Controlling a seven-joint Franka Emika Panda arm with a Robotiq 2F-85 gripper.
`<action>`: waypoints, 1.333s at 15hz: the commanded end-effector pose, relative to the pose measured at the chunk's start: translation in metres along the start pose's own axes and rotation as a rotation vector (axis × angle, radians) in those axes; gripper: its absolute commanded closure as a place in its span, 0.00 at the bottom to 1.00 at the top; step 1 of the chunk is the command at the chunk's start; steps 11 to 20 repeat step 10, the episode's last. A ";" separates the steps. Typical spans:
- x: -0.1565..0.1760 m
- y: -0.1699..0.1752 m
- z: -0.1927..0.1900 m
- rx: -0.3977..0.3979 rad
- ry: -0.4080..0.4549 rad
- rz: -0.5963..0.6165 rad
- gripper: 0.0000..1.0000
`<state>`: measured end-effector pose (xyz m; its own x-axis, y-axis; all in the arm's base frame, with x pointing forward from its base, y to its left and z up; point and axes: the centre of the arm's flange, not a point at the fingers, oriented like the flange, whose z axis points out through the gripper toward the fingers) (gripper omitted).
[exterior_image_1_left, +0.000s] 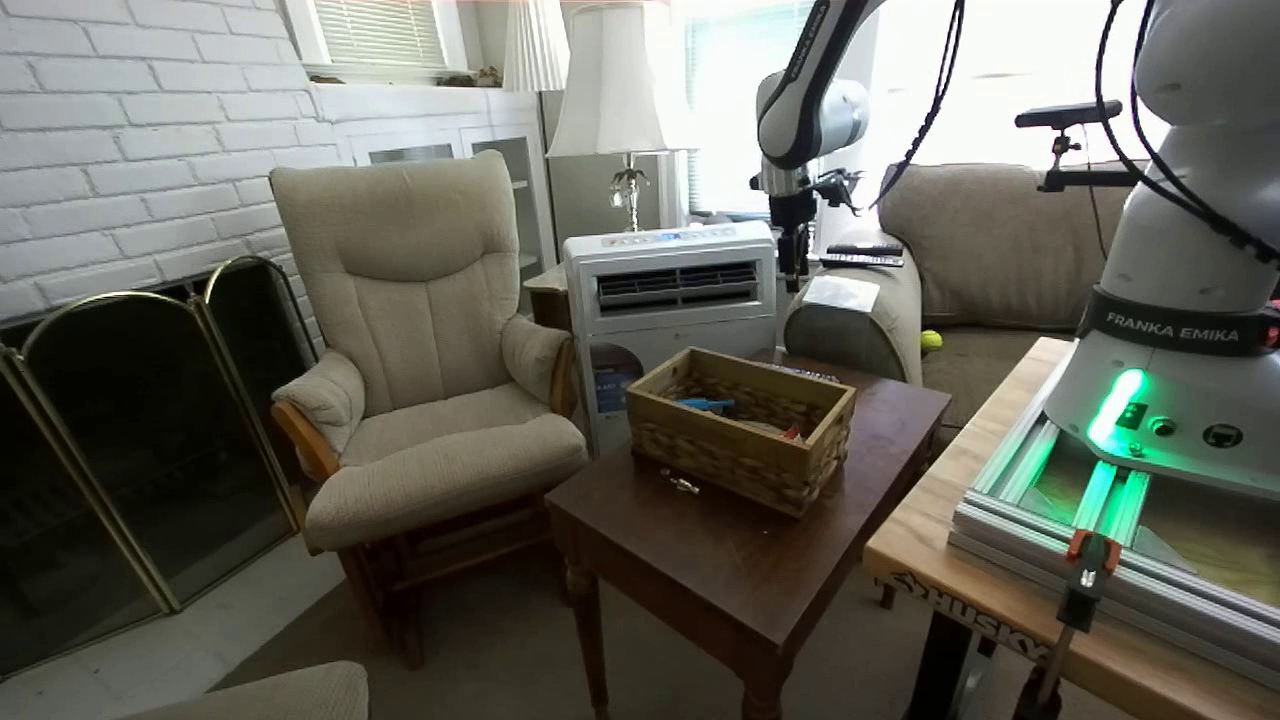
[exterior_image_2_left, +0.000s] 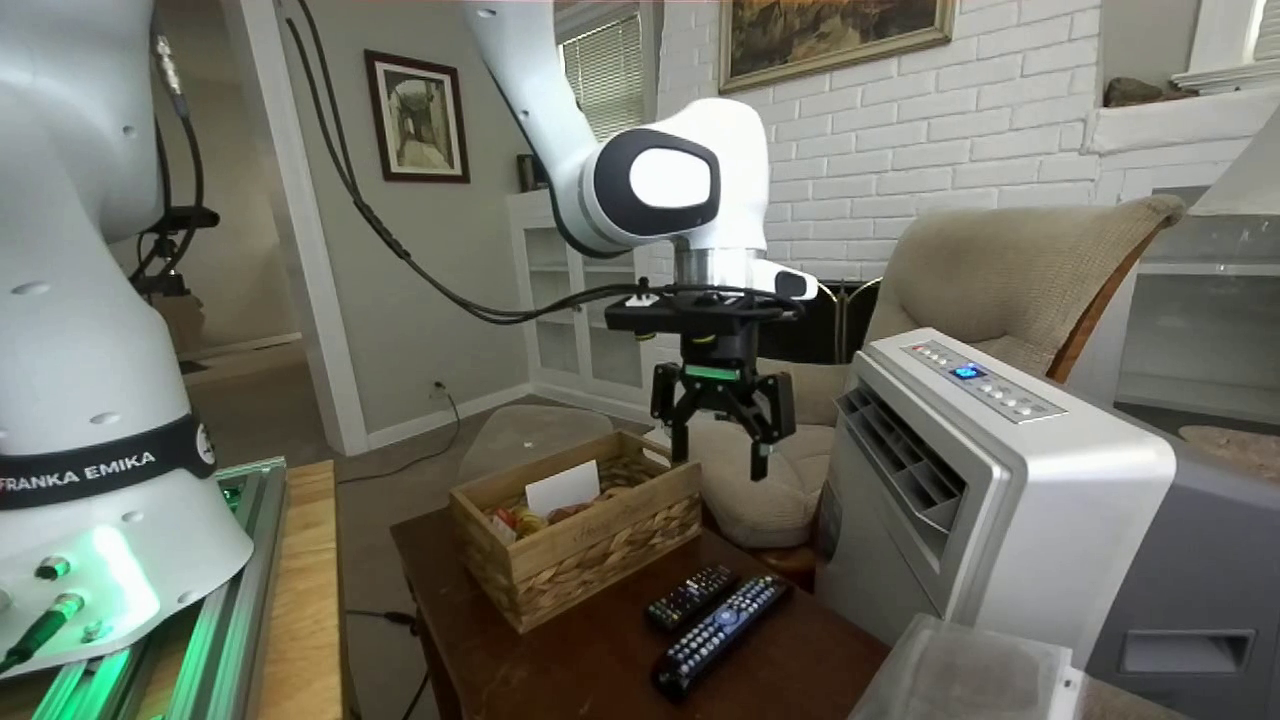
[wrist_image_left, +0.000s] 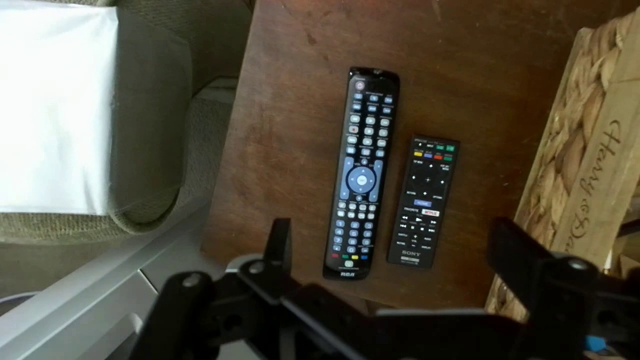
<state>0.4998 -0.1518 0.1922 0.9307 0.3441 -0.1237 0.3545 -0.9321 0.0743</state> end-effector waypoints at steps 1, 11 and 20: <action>-0.034 -0.011 -0.020 -0.005 0.111 -0.038 0.00; -0.030 -0.013 -0.027 0.107 0.181 0.076 0.00; -0.030 -0.013 -0.027 0.107 0.181 0.076 0.00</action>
